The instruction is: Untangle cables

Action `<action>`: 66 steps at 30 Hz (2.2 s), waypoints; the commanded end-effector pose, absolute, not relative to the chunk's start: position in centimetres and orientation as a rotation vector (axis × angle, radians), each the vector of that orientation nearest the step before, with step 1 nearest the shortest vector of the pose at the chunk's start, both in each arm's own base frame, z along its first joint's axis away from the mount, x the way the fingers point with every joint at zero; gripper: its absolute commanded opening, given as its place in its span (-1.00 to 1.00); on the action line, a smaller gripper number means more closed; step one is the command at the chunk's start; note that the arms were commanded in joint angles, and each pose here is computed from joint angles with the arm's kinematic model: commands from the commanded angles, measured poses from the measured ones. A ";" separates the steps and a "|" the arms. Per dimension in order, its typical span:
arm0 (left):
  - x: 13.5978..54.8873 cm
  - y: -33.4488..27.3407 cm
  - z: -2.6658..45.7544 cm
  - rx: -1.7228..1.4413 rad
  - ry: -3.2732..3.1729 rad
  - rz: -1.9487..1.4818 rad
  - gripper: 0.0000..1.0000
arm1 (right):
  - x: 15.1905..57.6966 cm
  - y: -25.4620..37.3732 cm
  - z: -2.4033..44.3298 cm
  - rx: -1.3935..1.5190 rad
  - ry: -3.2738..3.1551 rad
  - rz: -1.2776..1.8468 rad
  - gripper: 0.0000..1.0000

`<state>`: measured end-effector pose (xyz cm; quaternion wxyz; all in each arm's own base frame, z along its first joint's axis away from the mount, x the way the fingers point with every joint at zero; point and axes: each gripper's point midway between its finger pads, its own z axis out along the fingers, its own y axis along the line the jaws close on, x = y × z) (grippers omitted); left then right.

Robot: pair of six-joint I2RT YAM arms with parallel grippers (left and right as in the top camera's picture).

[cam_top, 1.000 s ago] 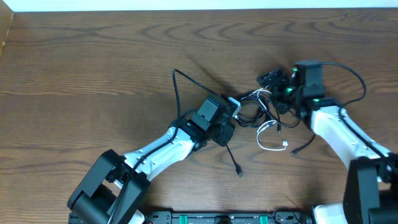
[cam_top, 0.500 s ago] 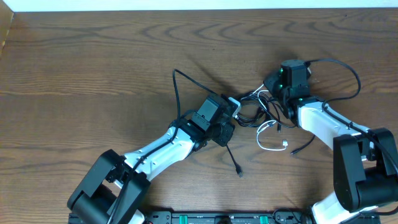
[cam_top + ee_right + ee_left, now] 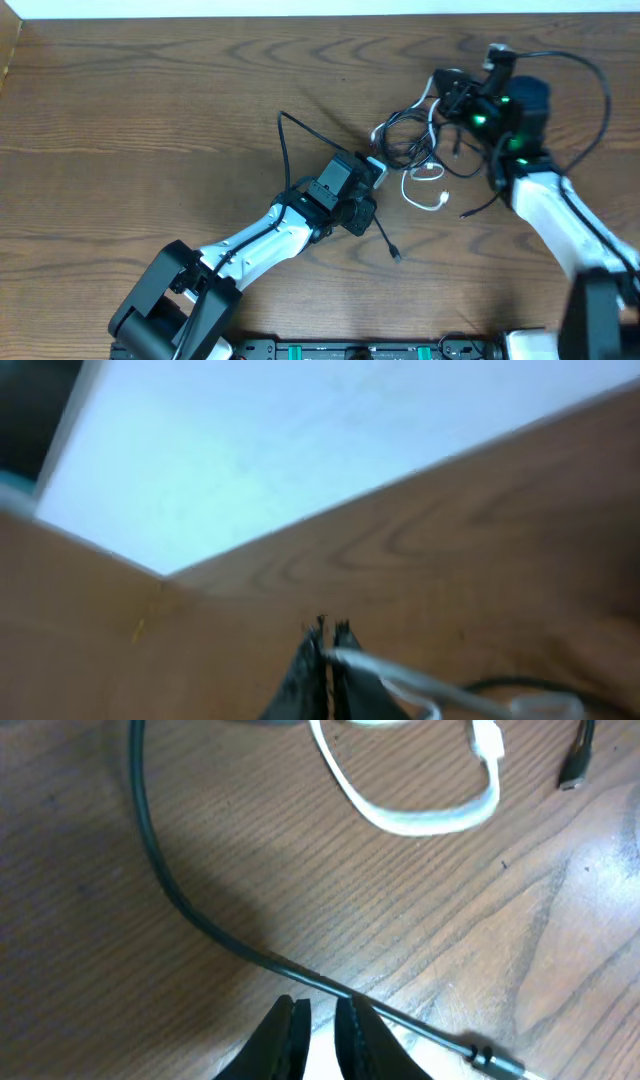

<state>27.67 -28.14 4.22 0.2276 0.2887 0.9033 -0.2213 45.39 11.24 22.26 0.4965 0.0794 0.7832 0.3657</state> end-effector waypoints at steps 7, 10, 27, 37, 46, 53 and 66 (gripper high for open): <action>27.7 -28.1 3.8 0.788 2.499 -0.613 -0.16 | 37.3 12.2 32.2 -0.039 1.821 0.930 -0.98; 27.7 -28.1 3.9 0.787 2.493 -0.615 0.05 | 35.1 12.5 34.1 -0.078 1.791 0.953 -0.98; 28.0 -29.0 5.2 0.672 2.493 -0.711 0.79 | 32.9 4.7 36.6 0.170 2.006 0.468 -0.98; 27.4 -30.7 14.4 0.710 2.228 -0.921 0.88 | 33.0 7.1 33.0 0.162 2.166 0.640 -0.98; 25.2 -33.2 14.1 0.933 2.112 -0.772 0.88 | 32.3 8.8 33.4 0.150 2.173 0.786 -0.98; 27.7 -33.4 11.6 0.847 2.138 -0.659 0.98 | 32.6 7.6 30.9 0.240 2.262 0.708 -0.97; 34.6 -37.3 7.4 0.434 2.154 -0.859 0.96 | 34.5 4.8 27.0 0.370 2.362 0.497 -0.55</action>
